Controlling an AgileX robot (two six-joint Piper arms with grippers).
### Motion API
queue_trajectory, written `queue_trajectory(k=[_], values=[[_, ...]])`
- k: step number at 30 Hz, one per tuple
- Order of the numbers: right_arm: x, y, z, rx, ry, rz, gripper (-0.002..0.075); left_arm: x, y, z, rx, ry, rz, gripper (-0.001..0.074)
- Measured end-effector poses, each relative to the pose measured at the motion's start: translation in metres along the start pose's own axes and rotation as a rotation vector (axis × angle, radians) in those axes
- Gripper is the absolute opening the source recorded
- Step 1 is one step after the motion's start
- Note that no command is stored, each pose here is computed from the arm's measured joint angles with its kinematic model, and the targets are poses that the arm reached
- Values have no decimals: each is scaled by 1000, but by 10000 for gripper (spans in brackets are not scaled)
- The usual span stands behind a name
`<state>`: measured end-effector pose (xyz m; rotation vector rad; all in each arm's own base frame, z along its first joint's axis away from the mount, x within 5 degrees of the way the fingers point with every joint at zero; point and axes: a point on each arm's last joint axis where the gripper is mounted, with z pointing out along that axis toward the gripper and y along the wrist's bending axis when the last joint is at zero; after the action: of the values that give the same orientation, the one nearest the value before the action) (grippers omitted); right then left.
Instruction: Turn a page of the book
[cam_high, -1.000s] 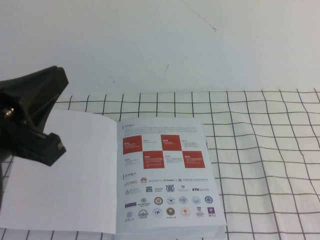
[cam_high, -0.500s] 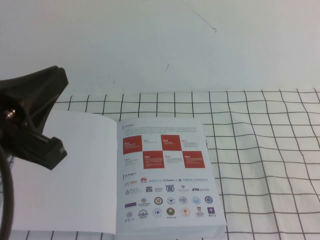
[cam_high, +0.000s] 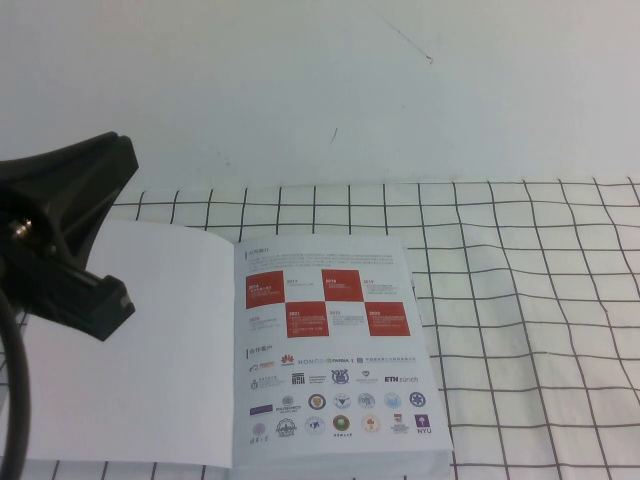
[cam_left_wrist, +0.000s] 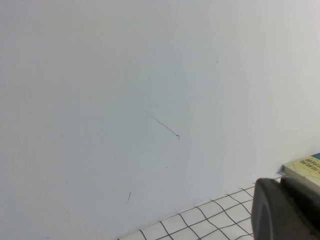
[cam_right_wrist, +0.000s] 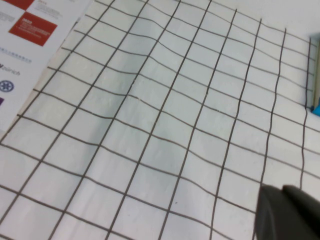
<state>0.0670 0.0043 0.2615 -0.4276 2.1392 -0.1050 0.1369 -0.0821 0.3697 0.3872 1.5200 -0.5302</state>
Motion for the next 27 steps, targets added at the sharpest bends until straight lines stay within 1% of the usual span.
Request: queue_trajectory(k=[5,27], values=[[3,0,0,-4,28,38,0,0,0,0,0,0,0,-2],[3,1,0,-7,29,44,0,0,-2,0,17,-1,-9,-2]])
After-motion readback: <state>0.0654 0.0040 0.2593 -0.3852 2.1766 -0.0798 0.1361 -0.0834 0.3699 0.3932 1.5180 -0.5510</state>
